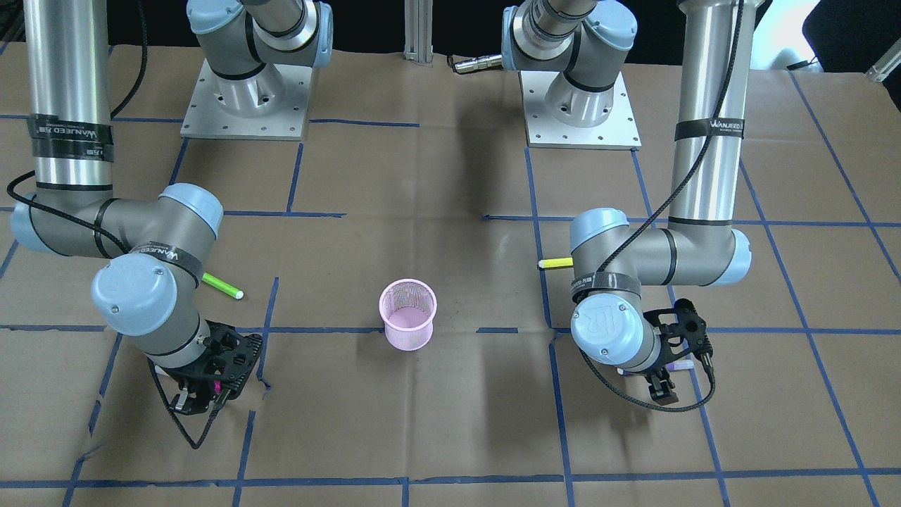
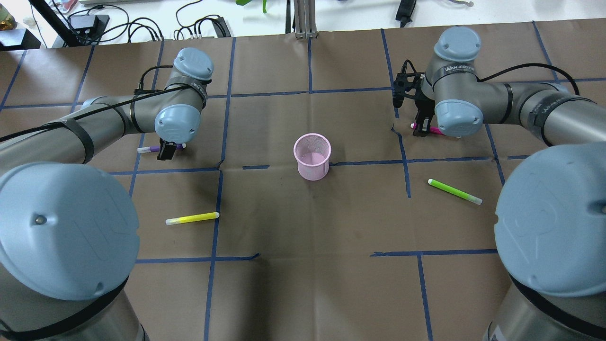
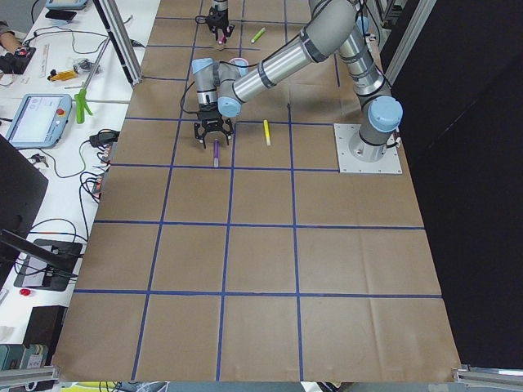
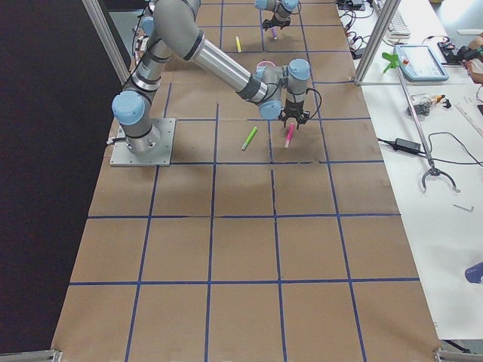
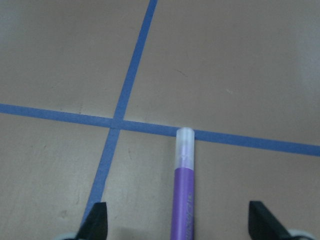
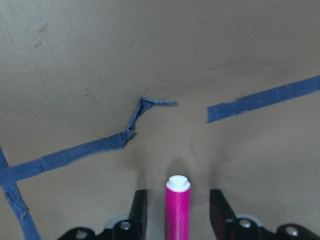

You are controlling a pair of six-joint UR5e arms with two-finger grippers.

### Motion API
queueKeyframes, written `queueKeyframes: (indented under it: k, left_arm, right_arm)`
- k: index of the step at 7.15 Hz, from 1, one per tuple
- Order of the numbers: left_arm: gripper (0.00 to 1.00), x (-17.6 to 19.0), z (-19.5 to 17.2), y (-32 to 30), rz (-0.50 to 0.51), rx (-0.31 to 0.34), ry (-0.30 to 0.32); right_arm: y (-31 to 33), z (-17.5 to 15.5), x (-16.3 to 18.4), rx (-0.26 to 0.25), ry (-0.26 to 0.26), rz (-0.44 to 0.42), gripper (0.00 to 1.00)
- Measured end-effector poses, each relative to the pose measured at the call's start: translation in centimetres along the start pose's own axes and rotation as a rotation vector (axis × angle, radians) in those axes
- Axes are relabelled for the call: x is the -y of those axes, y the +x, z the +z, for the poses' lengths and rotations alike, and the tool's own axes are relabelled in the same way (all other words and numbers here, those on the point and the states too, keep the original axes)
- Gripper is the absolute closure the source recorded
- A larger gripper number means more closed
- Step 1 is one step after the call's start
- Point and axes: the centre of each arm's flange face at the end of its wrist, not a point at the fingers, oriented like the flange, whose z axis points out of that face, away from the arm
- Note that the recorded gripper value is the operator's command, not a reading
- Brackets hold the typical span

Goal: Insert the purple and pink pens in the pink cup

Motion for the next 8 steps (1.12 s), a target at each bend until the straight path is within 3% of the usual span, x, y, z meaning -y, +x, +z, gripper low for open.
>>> queueKeyframes:
  k: [2,4,8]
  left_arm:
    - [0.01,-0.5,0.5,-0.5,0.030,0.001,-0.002]
    - [0.01,-1.0,0.9,-1.0,0.046,0.007,-0.004]
    - [0.01,-0.8,1.0,-0.8,0.036,-0.004,-0.008]
  right_arm:
    - [-0.2,0.4,0.0,0.009,-0.001,-0.001,0.66]
    - [-0.2,0.5,0.0,0.010,-0.003,-0.001,0.87]
    - [0.4,-1.4,0.1,-0.024,0.008,-0.001,0.91]
